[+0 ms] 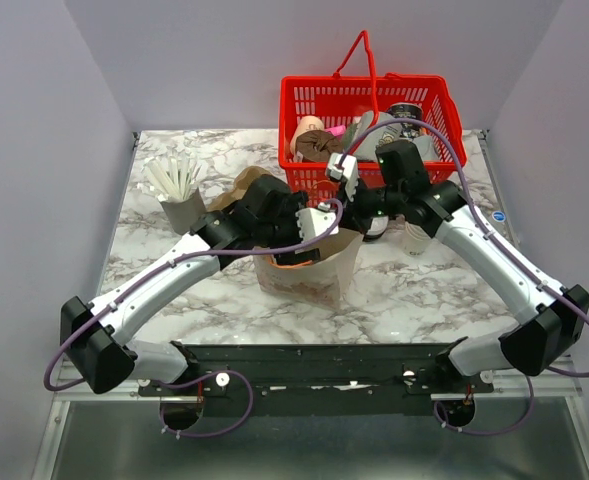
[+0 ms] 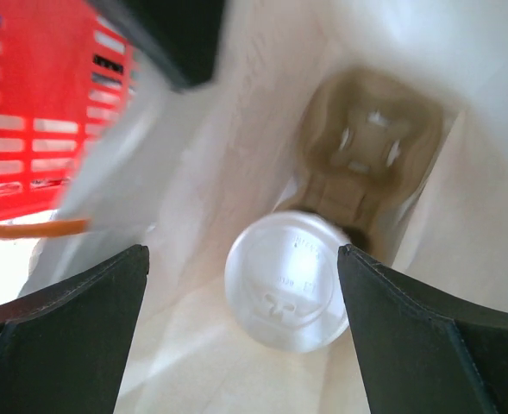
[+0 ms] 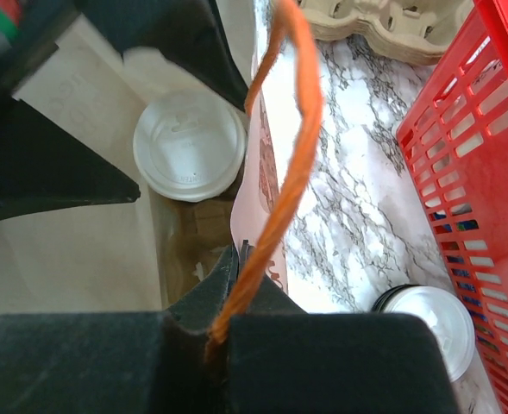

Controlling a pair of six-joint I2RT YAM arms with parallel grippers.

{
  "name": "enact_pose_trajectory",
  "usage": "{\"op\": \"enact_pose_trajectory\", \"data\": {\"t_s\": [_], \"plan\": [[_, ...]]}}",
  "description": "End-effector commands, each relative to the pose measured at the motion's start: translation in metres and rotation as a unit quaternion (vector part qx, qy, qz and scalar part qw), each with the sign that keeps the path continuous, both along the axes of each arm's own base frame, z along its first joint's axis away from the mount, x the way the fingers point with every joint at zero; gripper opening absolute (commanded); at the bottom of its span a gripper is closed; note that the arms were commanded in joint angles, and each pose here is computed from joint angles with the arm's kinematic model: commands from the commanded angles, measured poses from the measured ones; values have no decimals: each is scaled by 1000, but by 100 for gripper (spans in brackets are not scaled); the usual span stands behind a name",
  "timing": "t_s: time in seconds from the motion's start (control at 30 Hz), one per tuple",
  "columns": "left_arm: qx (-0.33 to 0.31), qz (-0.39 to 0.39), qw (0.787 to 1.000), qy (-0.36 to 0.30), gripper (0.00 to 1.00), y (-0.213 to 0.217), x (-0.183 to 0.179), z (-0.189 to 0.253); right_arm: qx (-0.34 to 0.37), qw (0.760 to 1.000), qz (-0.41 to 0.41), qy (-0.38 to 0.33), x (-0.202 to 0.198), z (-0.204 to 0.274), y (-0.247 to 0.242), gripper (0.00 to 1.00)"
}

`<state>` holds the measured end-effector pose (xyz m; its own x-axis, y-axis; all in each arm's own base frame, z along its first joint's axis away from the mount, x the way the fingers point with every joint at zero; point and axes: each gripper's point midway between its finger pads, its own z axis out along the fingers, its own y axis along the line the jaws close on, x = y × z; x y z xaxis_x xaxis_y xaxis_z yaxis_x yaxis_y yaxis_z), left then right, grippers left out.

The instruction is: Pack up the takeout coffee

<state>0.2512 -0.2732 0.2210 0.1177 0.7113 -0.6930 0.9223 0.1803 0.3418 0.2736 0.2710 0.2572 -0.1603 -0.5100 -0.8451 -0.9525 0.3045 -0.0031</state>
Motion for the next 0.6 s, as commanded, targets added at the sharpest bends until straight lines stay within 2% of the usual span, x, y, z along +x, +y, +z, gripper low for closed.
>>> {"op": "enact_pose_trajectory", "data": {"t_s": [0.0,0.2,0.23,0.4,0.43,0.57], "plan": [[-82,-15,996,34,99,-17,-11,33,-37,998,-21,36,1,-18,-11,1],[-111,-5,993,43,99,-16,-11,48,-45,998,-28,39,6,-19,-12,3],[-119,4,992,49,99,-14,-9,50,-45,998,-29,40,6,-19,-13,12],[-165,16,985,41,99,-16,-1,79,-47,998,-30,41,10,-14,-12,38],[-171,17,984,41,99,-16,0,84,-45,998,-30,38,11,-9,-11,47],[-189,30,981,42,99,-16,9,96,-42,998,-28,39,13,-2,-9,57]]}}
